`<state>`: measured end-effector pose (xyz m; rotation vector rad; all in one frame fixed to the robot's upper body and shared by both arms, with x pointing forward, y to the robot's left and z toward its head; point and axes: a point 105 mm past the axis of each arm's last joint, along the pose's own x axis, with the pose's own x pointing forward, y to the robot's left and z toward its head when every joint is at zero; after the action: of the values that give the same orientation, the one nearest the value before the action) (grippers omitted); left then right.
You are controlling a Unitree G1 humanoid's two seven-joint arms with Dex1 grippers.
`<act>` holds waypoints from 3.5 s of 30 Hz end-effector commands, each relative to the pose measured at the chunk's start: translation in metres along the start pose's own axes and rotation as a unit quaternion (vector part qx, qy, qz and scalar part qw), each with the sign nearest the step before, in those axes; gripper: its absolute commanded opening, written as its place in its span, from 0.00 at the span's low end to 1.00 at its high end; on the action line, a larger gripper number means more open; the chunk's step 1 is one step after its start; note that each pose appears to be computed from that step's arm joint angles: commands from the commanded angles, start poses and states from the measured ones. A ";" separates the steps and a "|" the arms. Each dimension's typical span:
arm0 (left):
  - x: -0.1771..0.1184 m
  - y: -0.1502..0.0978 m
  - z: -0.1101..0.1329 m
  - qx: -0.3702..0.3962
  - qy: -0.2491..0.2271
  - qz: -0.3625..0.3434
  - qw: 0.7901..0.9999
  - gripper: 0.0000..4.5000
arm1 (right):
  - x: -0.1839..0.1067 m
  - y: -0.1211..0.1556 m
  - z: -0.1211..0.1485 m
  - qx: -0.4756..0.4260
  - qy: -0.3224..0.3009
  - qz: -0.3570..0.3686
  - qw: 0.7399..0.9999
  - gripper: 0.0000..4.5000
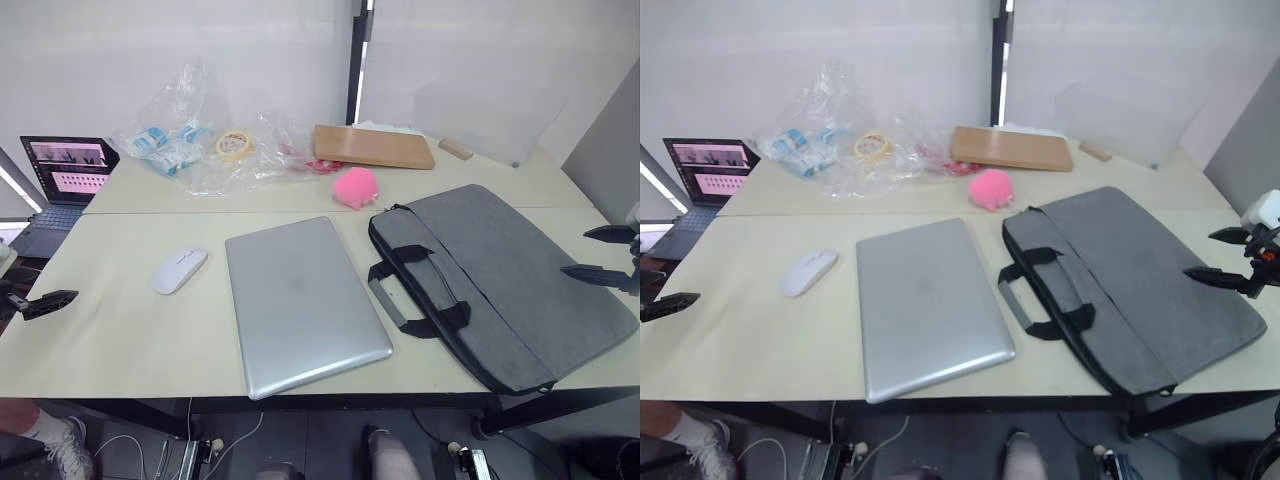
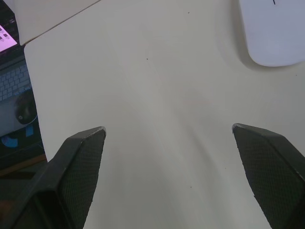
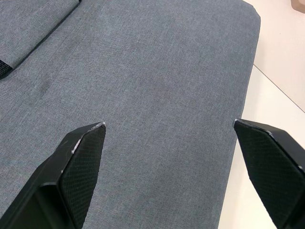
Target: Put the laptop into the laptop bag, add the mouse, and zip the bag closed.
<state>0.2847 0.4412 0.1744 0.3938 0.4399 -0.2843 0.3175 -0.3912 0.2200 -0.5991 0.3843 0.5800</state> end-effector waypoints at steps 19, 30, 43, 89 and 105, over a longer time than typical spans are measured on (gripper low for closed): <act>-0.014 0.017 0.011 0.029 -0.008 0.048 0.998 0.99 | -0.003 -0.009 0.009 -0.003 -0.016 -0.032 0.999 1.00; -0.029 0.029 0.019 -0.038 -0.070 0.095 0.992 0.99 | 0.006 -0.019 0.005 -0.019 -0.011 -0.098 0.995 1.00; -0.016 -0.109 0.037 -0.294 -0.102 -0.190 0.931 1.00 | 0.095 0.051 0.076 -0.108 -0.064 0.057 0.990 0.42; 0.085 -0.230 0.056 -0.513 0.096 -0.387 0.760 1.00 | 0.220 0.232 0.146 -0.184 -0.100 0.226 0.951 0.00; 0.087 -0.234 0.066 -0.535 0.067 -0.414 0.733 1.00 | 0.219 0.234 0.139 -0.169 -0.097 0.231 0.953 0.00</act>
<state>0.3011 0.2011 0.1075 -0.9523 0.8518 -0.7301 0.3779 -0.0838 0.1144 -0.7922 0.2998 1.0789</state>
